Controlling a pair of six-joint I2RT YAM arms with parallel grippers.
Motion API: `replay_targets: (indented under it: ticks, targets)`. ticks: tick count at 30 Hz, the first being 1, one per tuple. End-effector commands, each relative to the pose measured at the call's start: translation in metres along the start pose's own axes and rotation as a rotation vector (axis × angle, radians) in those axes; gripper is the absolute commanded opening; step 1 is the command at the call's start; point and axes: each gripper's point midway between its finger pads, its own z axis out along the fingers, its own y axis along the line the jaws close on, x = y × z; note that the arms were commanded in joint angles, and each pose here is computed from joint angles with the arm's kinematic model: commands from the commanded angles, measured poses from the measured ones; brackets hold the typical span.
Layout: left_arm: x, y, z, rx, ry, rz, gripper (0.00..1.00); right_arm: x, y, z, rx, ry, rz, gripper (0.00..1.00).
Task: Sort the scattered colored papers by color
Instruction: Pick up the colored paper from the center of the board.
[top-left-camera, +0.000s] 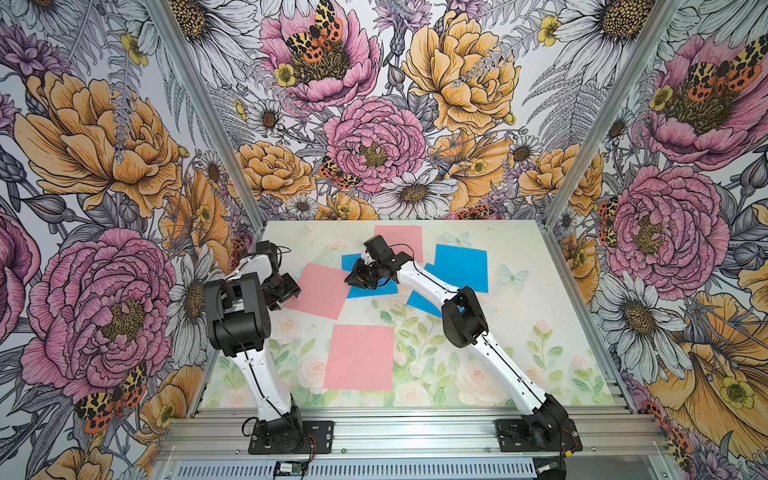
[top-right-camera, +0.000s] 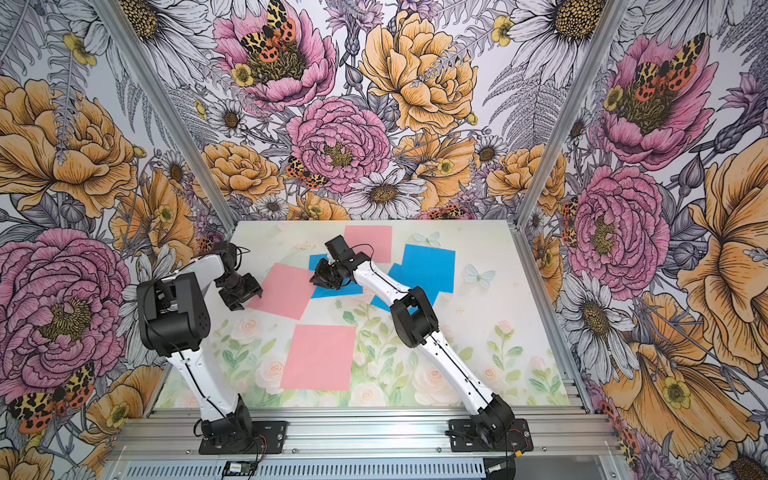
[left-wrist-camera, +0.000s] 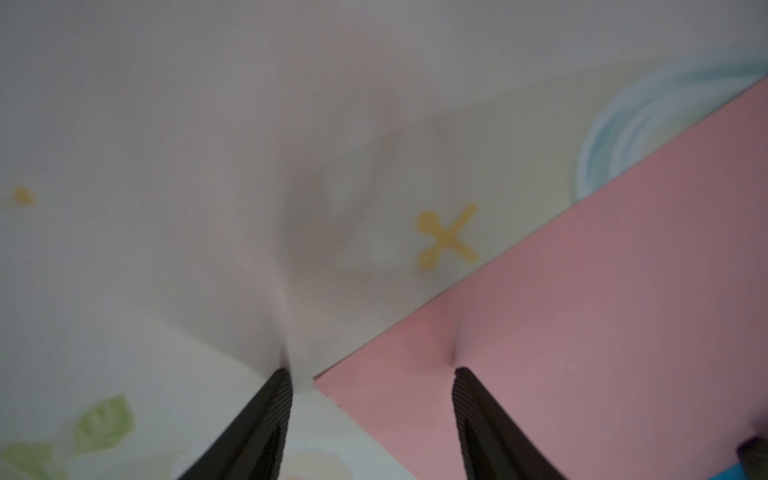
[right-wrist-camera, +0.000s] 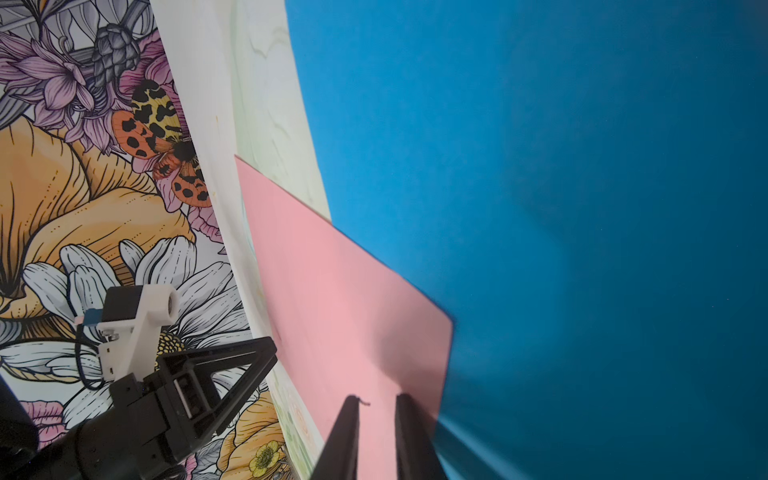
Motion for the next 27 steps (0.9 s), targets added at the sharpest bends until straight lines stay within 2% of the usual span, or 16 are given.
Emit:
replay_targets:
  ticks: [1,13,17,22,27]
  targets:
    - [0.012,-0.022,0.032,0.130,0.078,0.008,0.65,-0.002,-0.043,0.010,0.093,0.015,0.060,0.20]
    - [0.017,-0.029,0.038,0.128,0.092,0.023,0.66,-0.003,-0.043,0.009,0.092,0.012,0.058,0.20]
    - [0.024,-0.040,0.041,0.162,0.106,0.037,0.67,-0.003,-0.043,0.009,0.091,0.012,0.056,0.20]
    - [0.029,-0.056,0.039,0.245,0.126,0.029,0.68,-0.003,-0.042,0.008,0.090,0.011,0.056,0.20]
    - [0.030,-0.076,0.031,0.402,0.140,-0.017,0.70,-0.003,-0.042,0.008,0.089,0.014,0.054,0.20]
